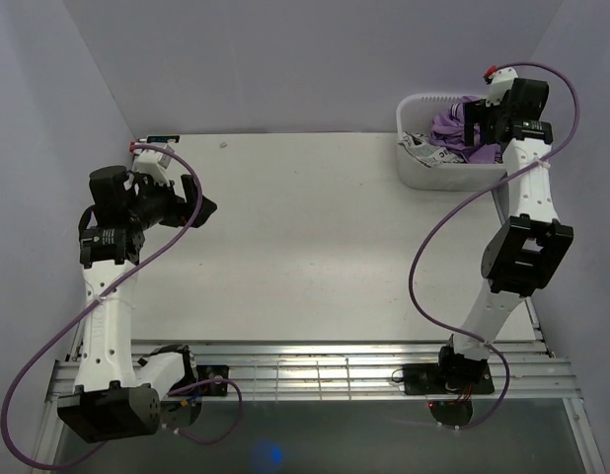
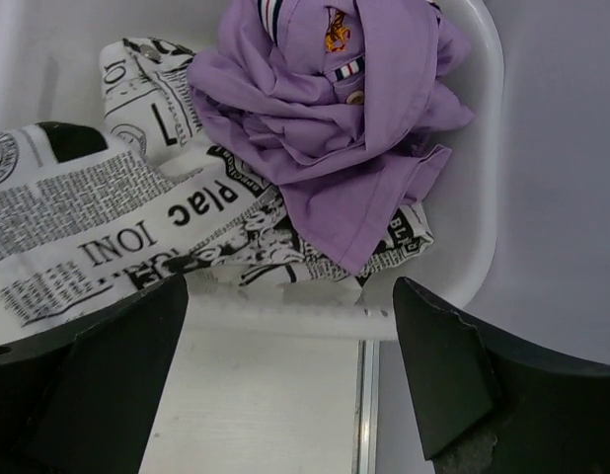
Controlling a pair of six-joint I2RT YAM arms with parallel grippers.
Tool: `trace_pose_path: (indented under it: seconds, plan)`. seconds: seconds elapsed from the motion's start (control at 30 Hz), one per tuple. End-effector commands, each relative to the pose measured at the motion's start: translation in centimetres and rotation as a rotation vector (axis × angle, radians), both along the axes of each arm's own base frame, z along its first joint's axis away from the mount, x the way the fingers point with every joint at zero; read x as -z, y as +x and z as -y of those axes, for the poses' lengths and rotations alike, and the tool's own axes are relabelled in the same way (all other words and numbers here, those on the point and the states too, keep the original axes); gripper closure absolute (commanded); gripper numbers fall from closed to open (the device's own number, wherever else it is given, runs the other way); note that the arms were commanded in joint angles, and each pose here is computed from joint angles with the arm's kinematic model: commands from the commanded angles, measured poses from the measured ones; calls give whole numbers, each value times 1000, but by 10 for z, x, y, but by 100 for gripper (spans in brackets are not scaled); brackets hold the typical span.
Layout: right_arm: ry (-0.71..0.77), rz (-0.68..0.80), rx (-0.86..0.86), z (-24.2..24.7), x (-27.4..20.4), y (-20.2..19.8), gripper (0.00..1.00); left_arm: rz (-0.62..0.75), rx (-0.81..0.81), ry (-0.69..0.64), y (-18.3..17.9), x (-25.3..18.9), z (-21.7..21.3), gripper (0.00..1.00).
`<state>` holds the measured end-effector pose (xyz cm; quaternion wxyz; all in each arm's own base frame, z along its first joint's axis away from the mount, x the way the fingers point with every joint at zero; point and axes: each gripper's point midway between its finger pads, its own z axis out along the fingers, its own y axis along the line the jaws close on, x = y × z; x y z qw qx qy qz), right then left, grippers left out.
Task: Fold and stack the trousers
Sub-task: Grab the trousers from the pile
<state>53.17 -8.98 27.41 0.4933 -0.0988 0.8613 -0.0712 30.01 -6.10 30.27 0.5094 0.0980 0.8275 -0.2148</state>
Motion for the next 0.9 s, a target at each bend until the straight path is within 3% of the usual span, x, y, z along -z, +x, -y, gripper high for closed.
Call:
trace_pose_path:
  seconds: [0.0, 0.43, 0.8, 0.87]
  plan:
    - [-21, 113, 34, 19, -18, 42, 10, 31, 35, -54, 0, -7, 10, 2]
    - [87, 272, 27, 51, 44, 133, 10, -85, 47, -71, 2, 40, 11, 2]
    - [41, 306, 55, 58, 94, 167, 6, -124, -5, -45, 6, 55, 2, 2]
    - [17, 342, 76, 62, 84, 170, 28, -128, -7, -42, 6, 55, 2, 2]
